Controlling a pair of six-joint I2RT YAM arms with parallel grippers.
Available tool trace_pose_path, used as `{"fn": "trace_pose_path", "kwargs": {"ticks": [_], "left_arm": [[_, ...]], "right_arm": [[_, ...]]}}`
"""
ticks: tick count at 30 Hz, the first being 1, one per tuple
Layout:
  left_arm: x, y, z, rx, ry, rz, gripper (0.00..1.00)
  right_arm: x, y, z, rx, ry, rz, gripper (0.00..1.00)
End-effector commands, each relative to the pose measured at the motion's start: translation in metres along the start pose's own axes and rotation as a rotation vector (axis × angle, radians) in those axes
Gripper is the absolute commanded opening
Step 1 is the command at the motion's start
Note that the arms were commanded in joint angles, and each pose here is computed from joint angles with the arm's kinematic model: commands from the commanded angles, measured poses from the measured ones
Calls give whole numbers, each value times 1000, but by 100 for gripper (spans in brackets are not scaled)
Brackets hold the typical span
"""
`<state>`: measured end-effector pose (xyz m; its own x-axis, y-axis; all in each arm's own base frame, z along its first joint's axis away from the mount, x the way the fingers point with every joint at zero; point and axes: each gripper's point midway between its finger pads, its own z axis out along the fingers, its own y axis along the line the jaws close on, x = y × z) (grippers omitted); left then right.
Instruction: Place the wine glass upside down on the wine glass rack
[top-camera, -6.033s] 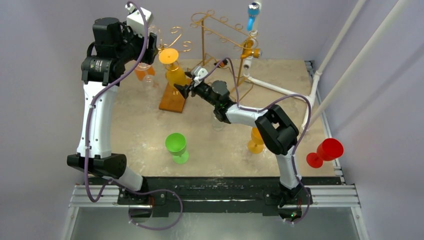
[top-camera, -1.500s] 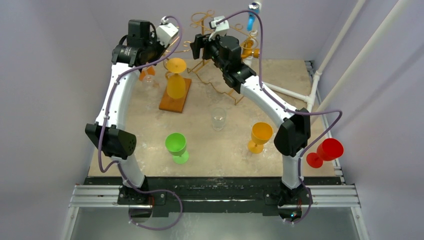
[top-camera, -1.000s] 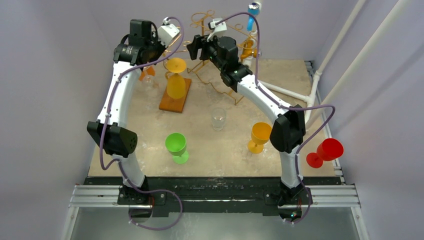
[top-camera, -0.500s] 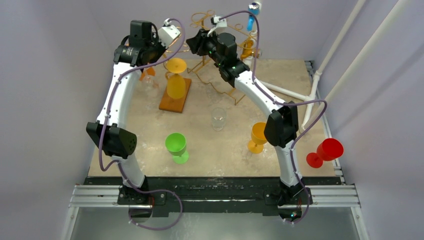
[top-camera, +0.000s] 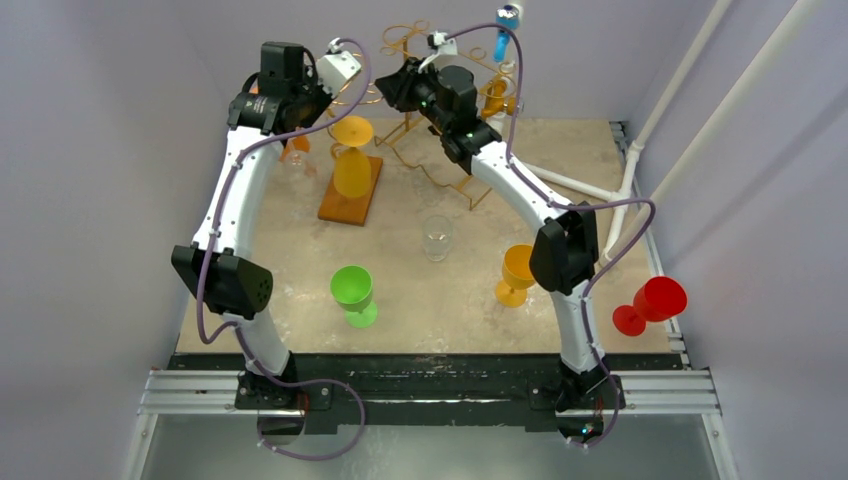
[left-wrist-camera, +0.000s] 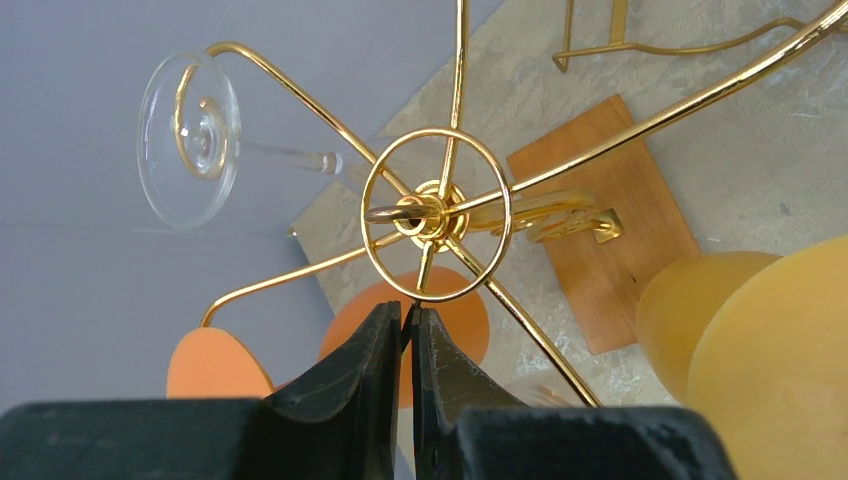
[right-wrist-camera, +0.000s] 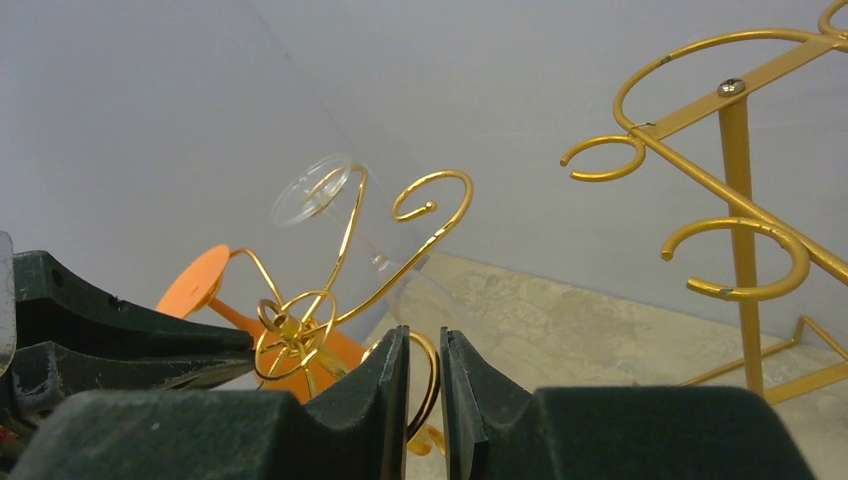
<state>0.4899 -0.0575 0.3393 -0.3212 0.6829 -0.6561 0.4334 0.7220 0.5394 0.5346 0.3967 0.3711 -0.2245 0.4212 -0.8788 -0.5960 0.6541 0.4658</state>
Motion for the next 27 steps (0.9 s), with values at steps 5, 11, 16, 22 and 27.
{"fn": "trace_pose_path", "kwargs": {"ticks": [5,11,16,22,27], "left_arm": [[-13,23,-20,-97,-44,1,5],[-14,27,-16,-115,-46,3,4],[-14,30,-13,-122,-40,6,3],[-15,35,-8,-146,-36,23,3],[-18,36,-6,-143,-42,23,2]], "right_arm": [[-5,24,-20,-58,18,44,14],[-2,35,-31,-57,9,33,13],[5,44,-34,-63,32,39,13],[21,55,-41,-58,66,48,12],[40,53,-53,-20,99,52,11]]}}
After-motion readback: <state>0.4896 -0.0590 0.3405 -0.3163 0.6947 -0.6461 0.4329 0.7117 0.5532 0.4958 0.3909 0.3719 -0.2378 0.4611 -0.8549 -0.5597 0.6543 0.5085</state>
